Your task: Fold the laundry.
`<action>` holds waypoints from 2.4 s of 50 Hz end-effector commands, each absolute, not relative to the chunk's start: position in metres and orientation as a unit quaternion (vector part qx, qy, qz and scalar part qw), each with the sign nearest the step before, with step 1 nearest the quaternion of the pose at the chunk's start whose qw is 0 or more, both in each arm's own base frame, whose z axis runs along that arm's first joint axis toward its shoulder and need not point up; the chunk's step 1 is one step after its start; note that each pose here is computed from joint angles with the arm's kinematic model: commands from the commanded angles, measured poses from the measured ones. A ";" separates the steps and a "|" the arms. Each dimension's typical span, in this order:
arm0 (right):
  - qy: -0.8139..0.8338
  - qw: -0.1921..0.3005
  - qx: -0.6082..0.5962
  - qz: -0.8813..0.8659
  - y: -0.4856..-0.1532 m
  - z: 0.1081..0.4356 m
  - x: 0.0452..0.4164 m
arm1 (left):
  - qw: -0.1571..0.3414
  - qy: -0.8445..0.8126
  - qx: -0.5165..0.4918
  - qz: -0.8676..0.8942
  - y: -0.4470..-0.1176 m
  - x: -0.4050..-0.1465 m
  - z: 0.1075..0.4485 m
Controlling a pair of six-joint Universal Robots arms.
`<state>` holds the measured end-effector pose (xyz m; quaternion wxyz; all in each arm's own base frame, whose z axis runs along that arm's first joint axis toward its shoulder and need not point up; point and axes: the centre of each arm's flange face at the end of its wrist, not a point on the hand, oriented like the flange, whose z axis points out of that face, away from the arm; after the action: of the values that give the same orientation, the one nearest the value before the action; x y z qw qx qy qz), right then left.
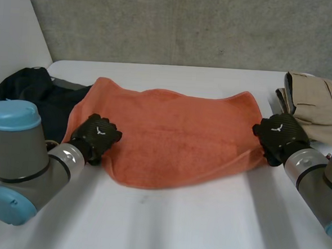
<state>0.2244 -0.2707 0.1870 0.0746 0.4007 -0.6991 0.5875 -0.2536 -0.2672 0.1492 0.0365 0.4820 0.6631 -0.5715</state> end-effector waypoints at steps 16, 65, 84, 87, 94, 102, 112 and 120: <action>-0.709 0.099 0.320 0.621 -0.309 0.186 0.189 | 0.008 0.730 0.345 -0.590 -0.287 -0.184 0.165; -0.717 0.100 0.322 0.610 -0.311 0.176 0.186 | 0.015 0.710 0.416 -0.568 -0.341 -0.172 0.116; -0.717 0.101 0.324 0.609 -0.311 0.176 0.185 | 0.014 0.717 0.427 -0.551 -0.336 -0.187 0.111; -0.717 0.101 0.325 0.609 -0.311 0.176 0.186 | 0.010 0.722 0.429 -0.543 -0.328 -0.187 0.115; -0.720 0.100 0.328 0.603 -0.311 0.171 0.186 | 0.013 0.726 0.424 -0.541 -0.330 -0.182 0.116; -0.722 0.098 0.329 0.601 -0.311 0.169 0.187 | 0.018 0.720 0.424 -0.549 -0.340 -0.183 0.115; -0.722 0.099 0.329 0.601 -0.312 0.169 0.186 | 0.016 0.718 0.428 -0.549 -0.349 -0.188 0.108; -0.724 0.098 0.329 0.598 -0.311 0.167 0.186 | 0.017 0.713 0.430 -0.554 -0.355 -0.191 0.107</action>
<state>0.1860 -0.3115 0.1683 0.0989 0.3288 -0.7227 0.5998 -0.1893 -0.3507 0.1071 0.0153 0.4299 0.7158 -0.5501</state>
